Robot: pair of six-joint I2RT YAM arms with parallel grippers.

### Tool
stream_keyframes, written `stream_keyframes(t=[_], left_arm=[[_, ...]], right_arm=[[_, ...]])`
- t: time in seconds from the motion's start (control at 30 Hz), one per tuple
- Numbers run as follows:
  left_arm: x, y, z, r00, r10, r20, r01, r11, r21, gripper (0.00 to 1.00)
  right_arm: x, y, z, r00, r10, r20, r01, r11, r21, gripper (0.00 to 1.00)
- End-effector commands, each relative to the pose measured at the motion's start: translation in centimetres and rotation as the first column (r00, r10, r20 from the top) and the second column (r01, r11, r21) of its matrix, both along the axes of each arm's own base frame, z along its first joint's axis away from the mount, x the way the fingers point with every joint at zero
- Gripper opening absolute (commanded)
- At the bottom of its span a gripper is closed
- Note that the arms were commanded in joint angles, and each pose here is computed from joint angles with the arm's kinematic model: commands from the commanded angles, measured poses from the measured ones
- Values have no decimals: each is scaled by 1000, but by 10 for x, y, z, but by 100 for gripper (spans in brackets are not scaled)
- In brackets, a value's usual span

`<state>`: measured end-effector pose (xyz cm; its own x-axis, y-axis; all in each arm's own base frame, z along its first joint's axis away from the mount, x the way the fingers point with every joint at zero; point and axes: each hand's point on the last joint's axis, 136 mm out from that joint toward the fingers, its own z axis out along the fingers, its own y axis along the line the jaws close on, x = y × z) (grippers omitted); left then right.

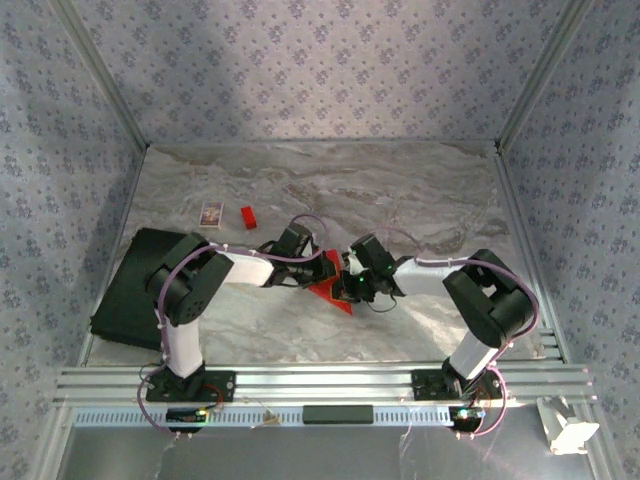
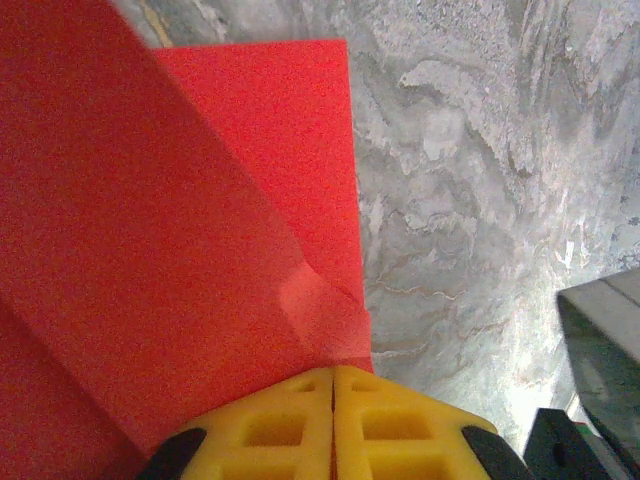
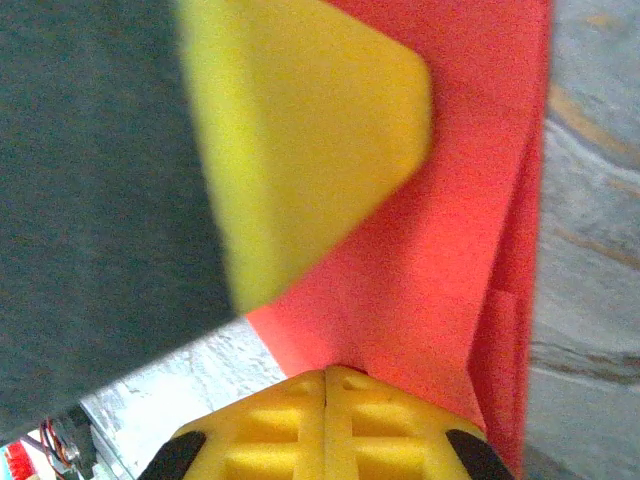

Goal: Fold a paper plane with a square sheet of paper (pick it up from the middle)
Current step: Fourth fold the wing at the center of the table.

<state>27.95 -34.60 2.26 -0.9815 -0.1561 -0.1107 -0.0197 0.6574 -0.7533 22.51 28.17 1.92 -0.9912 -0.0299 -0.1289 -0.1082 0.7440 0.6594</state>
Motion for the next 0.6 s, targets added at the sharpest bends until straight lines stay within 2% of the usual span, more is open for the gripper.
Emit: stream_keyframes(t=[0.0,0.4,0.57], left_arm=[[-15,24,-43,996,22,-83,-12,992,122,8],[-17,31,-51,995,35,-96,-21,990,141,8],[-17,33,-55,994,40,-102,-24,989,145,8]], right_arm=[[-13,-14,-18,999,-23,-46,22,1000,-16,0],[-36,-27,-19,997,-22,-70,27,997,69,3],[-50,-37,-21,997,-7,-81,12,998,54,3]])
